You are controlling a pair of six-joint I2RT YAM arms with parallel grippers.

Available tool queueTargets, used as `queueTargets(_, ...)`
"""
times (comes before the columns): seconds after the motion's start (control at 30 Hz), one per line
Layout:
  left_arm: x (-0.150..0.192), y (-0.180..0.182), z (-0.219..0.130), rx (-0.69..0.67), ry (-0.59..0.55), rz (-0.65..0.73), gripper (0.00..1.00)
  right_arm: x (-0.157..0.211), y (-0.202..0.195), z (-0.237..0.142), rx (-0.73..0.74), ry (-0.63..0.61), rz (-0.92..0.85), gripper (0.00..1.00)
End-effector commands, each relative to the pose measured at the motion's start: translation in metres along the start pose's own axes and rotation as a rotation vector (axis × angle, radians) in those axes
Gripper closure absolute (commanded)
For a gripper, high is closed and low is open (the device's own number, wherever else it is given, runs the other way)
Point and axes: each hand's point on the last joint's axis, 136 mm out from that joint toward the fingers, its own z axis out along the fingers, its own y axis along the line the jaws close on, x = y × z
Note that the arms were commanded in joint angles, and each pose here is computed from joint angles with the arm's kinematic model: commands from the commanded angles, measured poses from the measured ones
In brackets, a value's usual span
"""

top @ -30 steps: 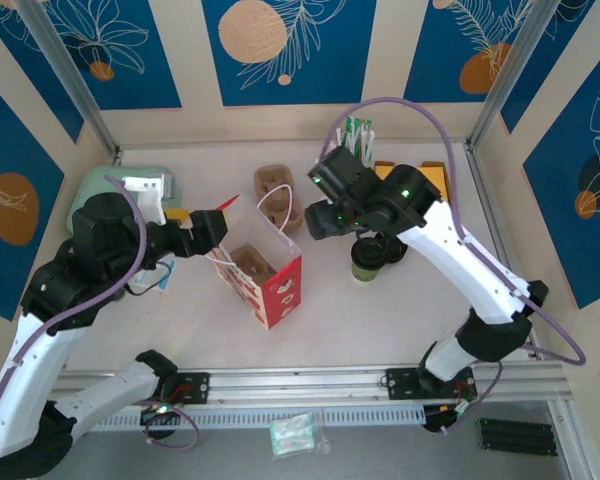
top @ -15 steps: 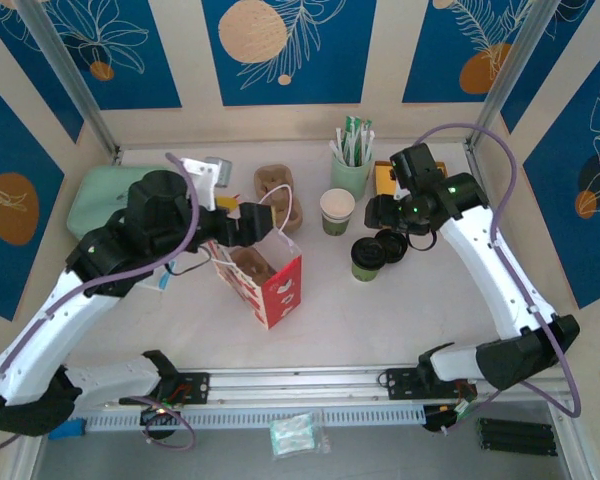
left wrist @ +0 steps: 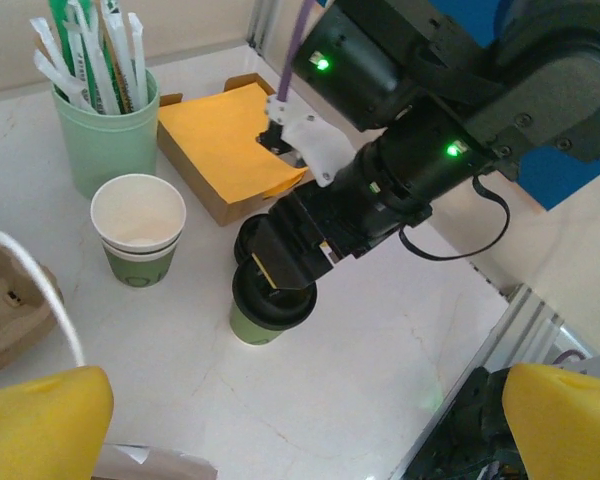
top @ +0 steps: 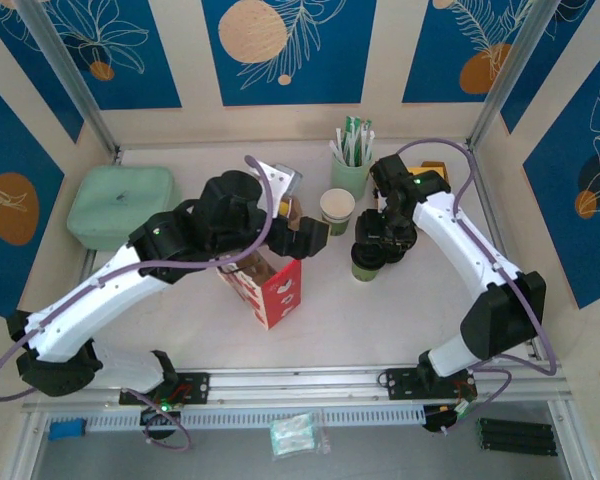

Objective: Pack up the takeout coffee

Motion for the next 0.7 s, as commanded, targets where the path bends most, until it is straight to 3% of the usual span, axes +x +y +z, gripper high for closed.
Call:
queueTargets(0.0, -0.013, -0.007, -0.001, -0.007, -0.04, 0.036, 0.01, 0.001, 0.002, 0.01, 0.023, 0.033, -0.051, 0.14)
queueTargets(0.67, -0.007, -0.009, 0.007, -0.01, -0.022, 0.042, 0.01, 0.003, 0.004, 0.034, 0.134, 0.106, -0.152, 0.16)
